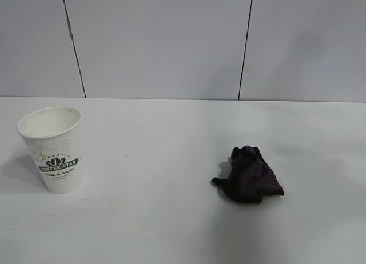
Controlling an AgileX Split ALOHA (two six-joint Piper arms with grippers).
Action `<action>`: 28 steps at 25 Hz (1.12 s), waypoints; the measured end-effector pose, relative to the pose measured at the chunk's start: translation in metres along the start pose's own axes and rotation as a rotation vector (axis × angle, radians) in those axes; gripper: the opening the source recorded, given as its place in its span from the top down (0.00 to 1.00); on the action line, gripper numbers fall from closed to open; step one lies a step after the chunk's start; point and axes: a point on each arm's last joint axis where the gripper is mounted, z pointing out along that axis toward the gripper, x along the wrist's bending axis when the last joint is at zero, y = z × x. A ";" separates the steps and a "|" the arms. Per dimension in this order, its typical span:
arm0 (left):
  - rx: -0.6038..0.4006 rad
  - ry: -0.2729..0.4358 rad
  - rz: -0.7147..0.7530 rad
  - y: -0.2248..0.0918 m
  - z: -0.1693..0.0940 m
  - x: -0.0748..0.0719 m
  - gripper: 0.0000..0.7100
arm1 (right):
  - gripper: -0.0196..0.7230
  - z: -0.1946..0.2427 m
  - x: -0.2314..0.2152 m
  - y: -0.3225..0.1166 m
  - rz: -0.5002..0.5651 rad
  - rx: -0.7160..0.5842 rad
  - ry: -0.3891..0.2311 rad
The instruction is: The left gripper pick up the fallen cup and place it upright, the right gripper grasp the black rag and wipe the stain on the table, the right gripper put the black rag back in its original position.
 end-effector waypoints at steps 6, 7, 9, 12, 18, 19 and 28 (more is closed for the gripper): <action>0.000 0.000 0.001 0.000 0.000 0.000 0.16 | 0.17 -0.138 -0.021 -0.054 0.076 -0.287 0.232; 0.000 0.000 0.001 0.000 0.000 0.000 0.16 | 0.17 -0.156 -0.023 -0.065 0.076 -0.335 0.275; 0.000 0.000 0.001 0.000 0.000 0.000 0.16 | 0.17 -0.194 -0.027 -0.094 0.066 -0.454 0.366; 0.000 0.000 0.001 0.000 0.000 0.000 0.16 | 0.17 -0.226 -0.031 -0.134 0.041 -0.588 0.468; 0.000 0.000 0.001 0.000 0.000 0.000 0.16 | 0.17 -0.204 -0.034 -0.194 -0.013 -0.560 0.553; 0.000 0.000 0.001 0.000 0.000 0.000 0.16 | 0.17 -0.191 -0.032 -0.202 -0.026 -0.523 0.545; 0.000 0.000 0.001 0.000 0.000 0.000 0.16 | 0.18 -0.076 0.000 -0.245 -0.139 -0.165 0.522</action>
